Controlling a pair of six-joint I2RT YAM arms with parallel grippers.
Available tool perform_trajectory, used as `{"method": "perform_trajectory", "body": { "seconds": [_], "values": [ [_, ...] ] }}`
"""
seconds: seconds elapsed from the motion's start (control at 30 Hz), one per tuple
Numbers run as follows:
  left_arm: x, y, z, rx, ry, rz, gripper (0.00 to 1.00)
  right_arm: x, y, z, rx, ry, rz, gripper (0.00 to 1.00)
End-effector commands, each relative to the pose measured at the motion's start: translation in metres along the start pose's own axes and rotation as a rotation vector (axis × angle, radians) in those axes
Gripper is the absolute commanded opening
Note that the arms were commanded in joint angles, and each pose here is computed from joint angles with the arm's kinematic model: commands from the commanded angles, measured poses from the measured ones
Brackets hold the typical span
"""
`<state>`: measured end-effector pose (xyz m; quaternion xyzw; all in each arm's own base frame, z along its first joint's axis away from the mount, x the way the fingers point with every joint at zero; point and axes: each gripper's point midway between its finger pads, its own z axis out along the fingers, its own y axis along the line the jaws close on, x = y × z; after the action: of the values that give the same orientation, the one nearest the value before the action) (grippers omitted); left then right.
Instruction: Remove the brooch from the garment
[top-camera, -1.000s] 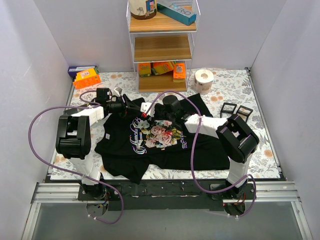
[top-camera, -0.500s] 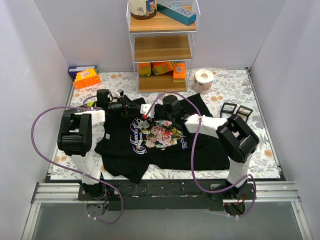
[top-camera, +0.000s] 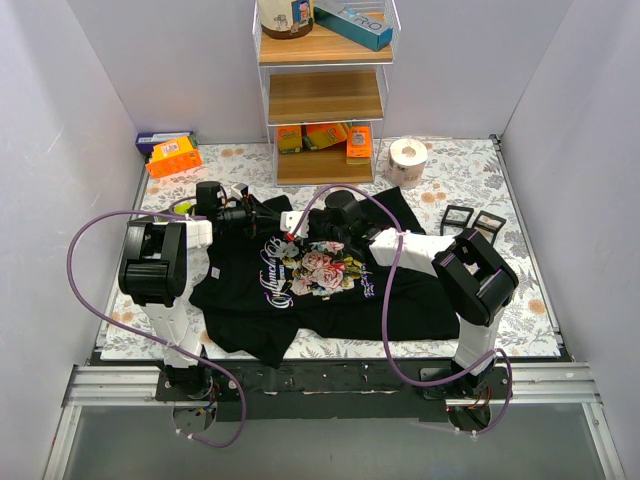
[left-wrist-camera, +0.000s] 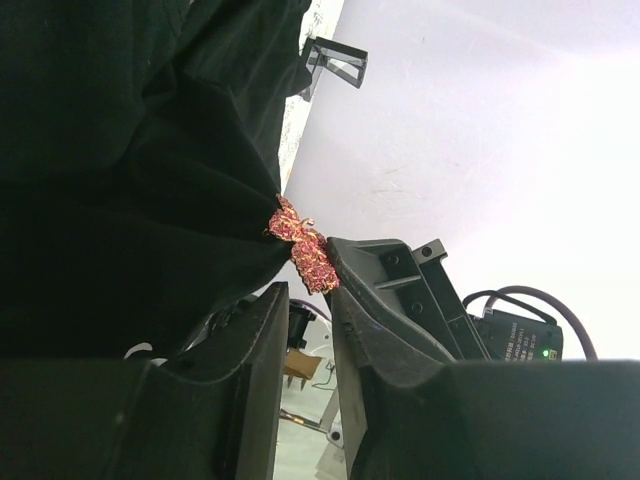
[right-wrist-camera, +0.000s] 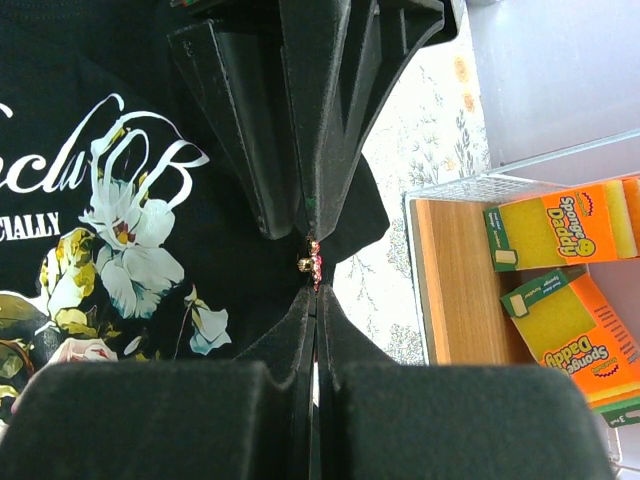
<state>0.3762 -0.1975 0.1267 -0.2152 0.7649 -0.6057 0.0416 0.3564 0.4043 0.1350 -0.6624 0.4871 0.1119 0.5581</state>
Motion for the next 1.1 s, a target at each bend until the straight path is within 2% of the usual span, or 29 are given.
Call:
{"method": "perform_trajectory", "body": {
  "seconds": [0.0, 0.27, 0.37, 0.4, 0.53, 0.6, 0.67, 0.7, 0.77, 0.8, 0.83, 0.9, 1.07],
  "values": [
    [0.0, -0.002, 0.0, 0.005, 0.001, -0.008, 0.23, -0.026, -0.014, -0.009, 0.026, -0.065, -0.044, 0.01],
    [-0.004, -0.006, 0.001, 0.02, -0.001, 0.016, 0.16, -0.025, -0.007, -0.008, -0.009, -0.064, -0.057, 0.01],
    [-0.003, -0.006, 0.002, 0.025, 0.001, 0.02, 0.09, -0.025, -0.004, -0.008, -0.021, -0.067, -0.062, 0.01],
    [-0.003, -0.005, 0.002, 0.027, 0.004, 0.024, 0.0, -0.024, -0.005, -0.008, -0.022, -0.066, -0.061, 0.01],
    [-0.001, -0.004, 0.002, 0.036, 0.011, 0.048, 0.0, -0.024, -0.002, -0.009, -0.04, -0.058, -0.048, 0.01],
    [-0.001, -0.002, 0.002, 0.038, 0.016, 0.079, 0.0, -0.022, -0.002, -0.01, -0.043, -0.044, -0.036, 0.13],
    [0.002, -0.001, 0.001, 0.039, 0.043, 0.122, 0.0, -0.018, -0.008, -0.015, -0.035, -0.012, 0.043, 0.25],
    [-0.001, -0.006, 0.001, 0.047, 0.049, 0.237, 0.0, -0.016, -0.009, -0.018, -0.049, -0.001, 0.078, 0.27],
    [0.003, -0.002, 0.0, 0.022, 0.092, 0.274, 0.0, -0.011, -0.016, -0.034, -0.067, 0.018, 0.178, 0.33],
    [-0.001, -0.007, 0.001, 0.027, 0.105, 0.418, 0.0, -0.017, -0.012, -0.039, -0.109, -0.014, 0.218, 0.34],
    [0.005, -0.002, -0.002, -0.002, 0.138, 0.382, 0.0, -0.023, -0.018, -0.048, -0.114, -0.03, 0.241, 0.36],
    [0.008, -0.003, -0.005, -0.01, 0.158, 0.47, 0.0, -0.023, -0.02, -0.06, -0.136, -0.024, 0.324, 0.37],
    [0.023, 0.001, -0.014, -0.028, 0.153, 0.825, 0.0, -0.027, -0.013, -0.07, -0.2, -0.004, 0.473, 0.37]
  ]
}}
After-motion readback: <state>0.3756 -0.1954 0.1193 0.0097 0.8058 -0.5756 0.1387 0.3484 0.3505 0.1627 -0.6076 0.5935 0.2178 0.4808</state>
